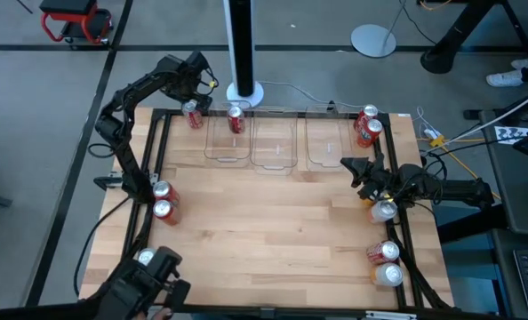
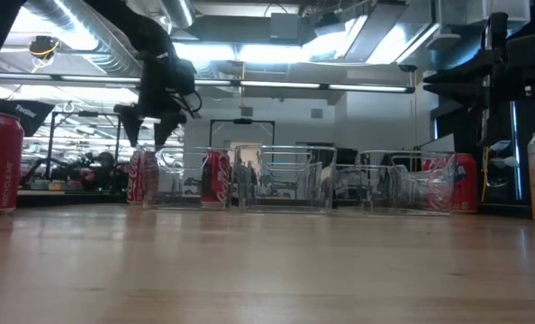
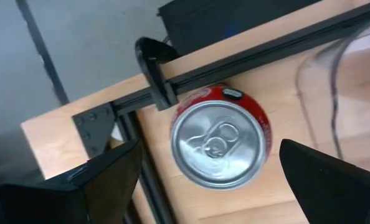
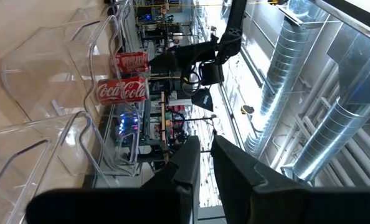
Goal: Sort soda cans
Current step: Put the top left red soda can into the left transparent bin
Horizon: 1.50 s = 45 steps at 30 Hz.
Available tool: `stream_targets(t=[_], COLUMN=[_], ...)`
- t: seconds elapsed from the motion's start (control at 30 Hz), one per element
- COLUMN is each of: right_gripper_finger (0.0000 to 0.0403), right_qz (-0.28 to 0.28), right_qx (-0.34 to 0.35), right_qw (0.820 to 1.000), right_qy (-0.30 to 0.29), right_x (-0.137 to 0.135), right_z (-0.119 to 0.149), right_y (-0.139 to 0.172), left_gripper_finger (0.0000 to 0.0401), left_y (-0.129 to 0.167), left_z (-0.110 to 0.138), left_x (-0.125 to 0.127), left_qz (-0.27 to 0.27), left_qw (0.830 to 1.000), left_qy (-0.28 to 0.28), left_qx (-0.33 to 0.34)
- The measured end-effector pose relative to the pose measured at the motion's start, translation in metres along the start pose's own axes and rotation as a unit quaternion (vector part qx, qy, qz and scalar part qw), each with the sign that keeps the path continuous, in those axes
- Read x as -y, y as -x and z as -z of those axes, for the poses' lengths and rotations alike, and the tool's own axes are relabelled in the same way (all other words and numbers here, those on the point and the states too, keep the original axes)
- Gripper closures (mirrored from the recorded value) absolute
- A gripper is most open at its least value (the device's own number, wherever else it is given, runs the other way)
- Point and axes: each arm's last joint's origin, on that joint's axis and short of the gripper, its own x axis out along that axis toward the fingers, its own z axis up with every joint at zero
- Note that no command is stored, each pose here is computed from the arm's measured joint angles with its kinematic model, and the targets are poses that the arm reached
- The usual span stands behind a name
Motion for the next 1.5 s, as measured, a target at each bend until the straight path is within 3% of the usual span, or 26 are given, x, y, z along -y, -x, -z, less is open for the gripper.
stream_targets(t=[0.37, 0.77, 1.23, 1.5], right_gripper_finger=[0.0356, 0.0356, 0.0356, 0.0356], right_qz=[-0.001, -0.007, -0.010, -0.010], right_qx=[0.000, 0.000, 0.000, 0.000], right_qw=[1.000, 1.000, 1.000, 1.000], right_qy=[0.001, 0.003, 0.003, 0.003], right_x=[0.000, -0.002, -0.002, -0.002], right_z=[0.000, 0.000, 0.000, 0.000], right_y=[0.000, 0.000, 0.000, 0.000], left_gripper_finger=[0.0036, 0.0036, 0.0093, 0.0089], left_y=[-0.007, -0.026, -0.025, -0.025], left_z=[-0.004, -0.009, -0.006, -0.006], left_x=[0.000, 0.006, 0.005, 0.005], left_qz=[0.014, 0.011, 0.009, 0.009], left_qw=[1.000, 1.000, 0.999, 0.999], left_qy=[0.016, -0.002, -0.015, -0.014], left_qx=[-0.002, -0.024, -0.042, -0.040])
